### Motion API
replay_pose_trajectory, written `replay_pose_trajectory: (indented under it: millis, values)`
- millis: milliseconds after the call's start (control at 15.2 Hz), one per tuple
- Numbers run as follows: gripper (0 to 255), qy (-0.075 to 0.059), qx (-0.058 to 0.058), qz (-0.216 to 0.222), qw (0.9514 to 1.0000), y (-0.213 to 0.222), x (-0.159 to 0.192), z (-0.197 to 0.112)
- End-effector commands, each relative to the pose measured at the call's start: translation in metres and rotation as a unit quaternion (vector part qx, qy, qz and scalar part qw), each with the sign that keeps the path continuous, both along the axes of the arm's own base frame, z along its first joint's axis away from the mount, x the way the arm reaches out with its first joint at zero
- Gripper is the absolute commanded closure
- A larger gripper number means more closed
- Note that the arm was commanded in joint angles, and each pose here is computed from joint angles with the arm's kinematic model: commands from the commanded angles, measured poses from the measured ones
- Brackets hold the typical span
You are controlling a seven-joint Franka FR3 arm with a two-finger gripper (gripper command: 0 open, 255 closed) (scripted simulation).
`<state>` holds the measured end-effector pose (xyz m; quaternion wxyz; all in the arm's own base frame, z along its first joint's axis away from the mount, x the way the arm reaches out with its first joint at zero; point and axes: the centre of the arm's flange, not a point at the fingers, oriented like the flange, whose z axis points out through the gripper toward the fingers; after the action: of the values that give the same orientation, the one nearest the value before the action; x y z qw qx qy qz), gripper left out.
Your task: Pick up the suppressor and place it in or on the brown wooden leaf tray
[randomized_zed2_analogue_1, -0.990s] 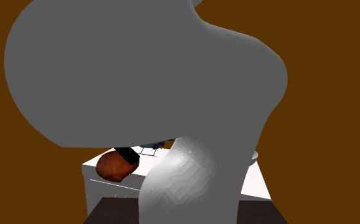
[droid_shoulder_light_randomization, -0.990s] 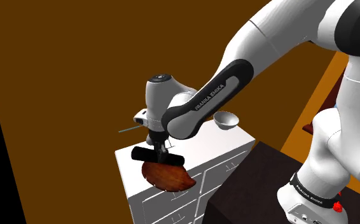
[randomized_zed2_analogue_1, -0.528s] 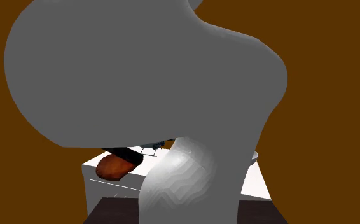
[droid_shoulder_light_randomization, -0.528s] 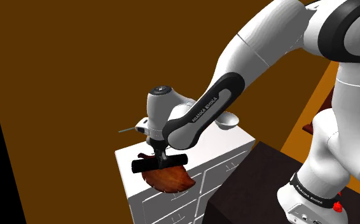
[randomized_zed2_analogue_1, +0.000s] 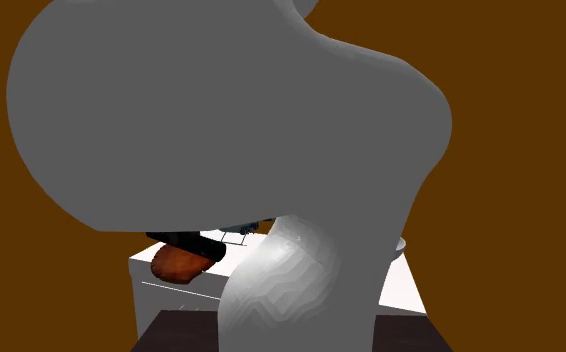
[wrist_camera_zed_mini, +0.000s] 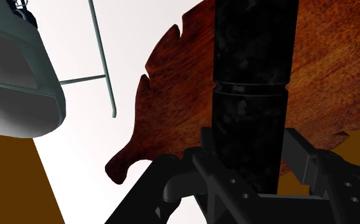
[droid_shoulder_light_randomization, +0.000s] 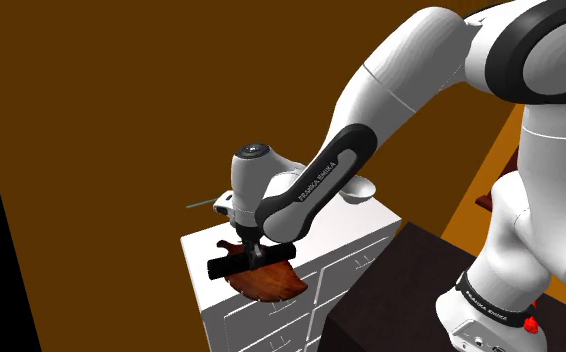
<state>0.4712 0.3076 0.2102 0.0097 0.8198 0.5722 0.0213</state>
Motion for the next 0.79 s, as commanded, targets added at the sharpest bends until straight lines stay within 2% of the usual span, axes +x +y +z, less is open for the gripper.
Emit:
replay_pose_trajectory:
  millis: [0, 132, 198, 528, 726]
  values:
    - [255, 0.0, 0.0, 0.0, 1.0, 0.0, 0.0, 0.0]
    - [255, 0.0, 0.0, 0.0, 1.0, 0.0, 0.0, 0.0]
    - [0, 0.0, 0.0, 0.0, 1.0, 0.0, 0.0, 0.0]
    - [0, 0.0, 0.0, 0.0, 1.0, 0.0, 0.0, 0.0]
    - [0, 0.0, 0.0, 0.0, 1.0, 0.0, -0.002, 0.04]
